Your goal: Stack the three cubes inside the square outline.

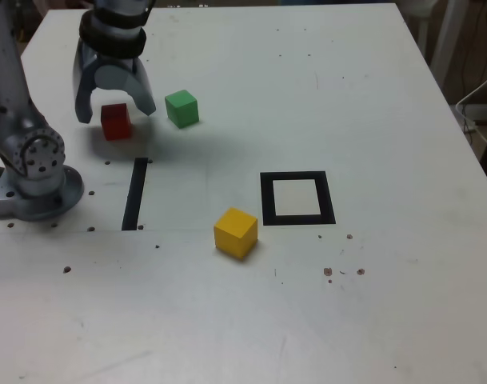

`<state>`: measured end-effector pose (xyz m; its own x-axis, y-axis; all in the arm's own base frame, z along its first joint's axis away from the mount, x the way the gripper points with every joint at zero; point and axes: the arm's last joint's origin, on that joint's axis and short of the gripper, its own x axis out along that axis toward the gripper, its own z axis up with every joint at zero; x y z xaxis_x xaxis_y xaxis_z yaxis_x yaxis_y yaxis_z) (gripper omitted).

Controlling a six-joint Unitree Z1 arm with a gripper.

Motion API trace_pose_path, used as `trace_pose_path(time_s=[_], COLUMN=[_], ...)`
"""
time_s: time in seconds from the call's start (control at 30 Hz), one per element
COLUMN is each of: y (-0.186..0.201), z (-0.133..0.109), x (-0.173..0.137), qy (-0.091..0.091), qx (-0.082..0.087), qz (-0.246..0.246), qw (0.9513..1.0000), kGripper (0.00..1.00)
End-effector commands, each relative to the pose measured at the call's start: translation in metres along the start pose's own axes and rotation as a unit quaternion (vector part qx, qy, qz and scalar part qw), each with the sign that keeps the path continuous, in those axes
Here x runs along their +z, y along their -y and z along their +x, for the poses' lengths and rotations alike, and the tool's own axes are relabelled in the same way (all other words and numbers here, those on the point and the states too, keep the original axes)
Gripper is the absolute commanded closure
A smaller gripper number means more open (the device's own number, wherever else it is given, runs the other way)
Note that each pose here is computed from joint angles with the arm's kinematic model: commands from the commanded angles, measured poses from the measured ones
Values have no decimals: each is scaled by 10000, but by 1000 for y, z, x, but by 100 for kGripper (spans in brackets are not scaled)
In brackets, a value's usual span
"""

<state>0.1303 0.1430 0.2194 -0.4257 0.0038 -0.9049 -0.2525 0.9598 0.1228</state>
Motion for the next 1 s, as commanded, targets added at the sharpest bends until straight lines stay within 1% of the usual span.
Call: trace_pose_path(time_s=[0.0, 0.1, 0.2, 0.5, 0.6, 0.73, 0.8, 0.87, 0.97], y=[-2, -4, -6, -11, -11, -11, -11, -10, -9], z=[3, 6, 8, 9, 7, 5, 5, 5, 6], x=[2, 5, 10, 17, 16, 14, 13, 13, 13], qy=[-86, -161, -189, -101, -97, -98, -87, -77, -67], qx=[-17, -29, -28, 38, 26, 2, -14, -37, -89], qz=[-3, -12, 8, 6, 15, 17, 16, 17, 37], qw=[10000, 9999, 9998, 9999, 9999, 10000, 10000, 10000, 9999], kGripper=[11, 12, 13, 19, 25, 39, 44, 47, 49])
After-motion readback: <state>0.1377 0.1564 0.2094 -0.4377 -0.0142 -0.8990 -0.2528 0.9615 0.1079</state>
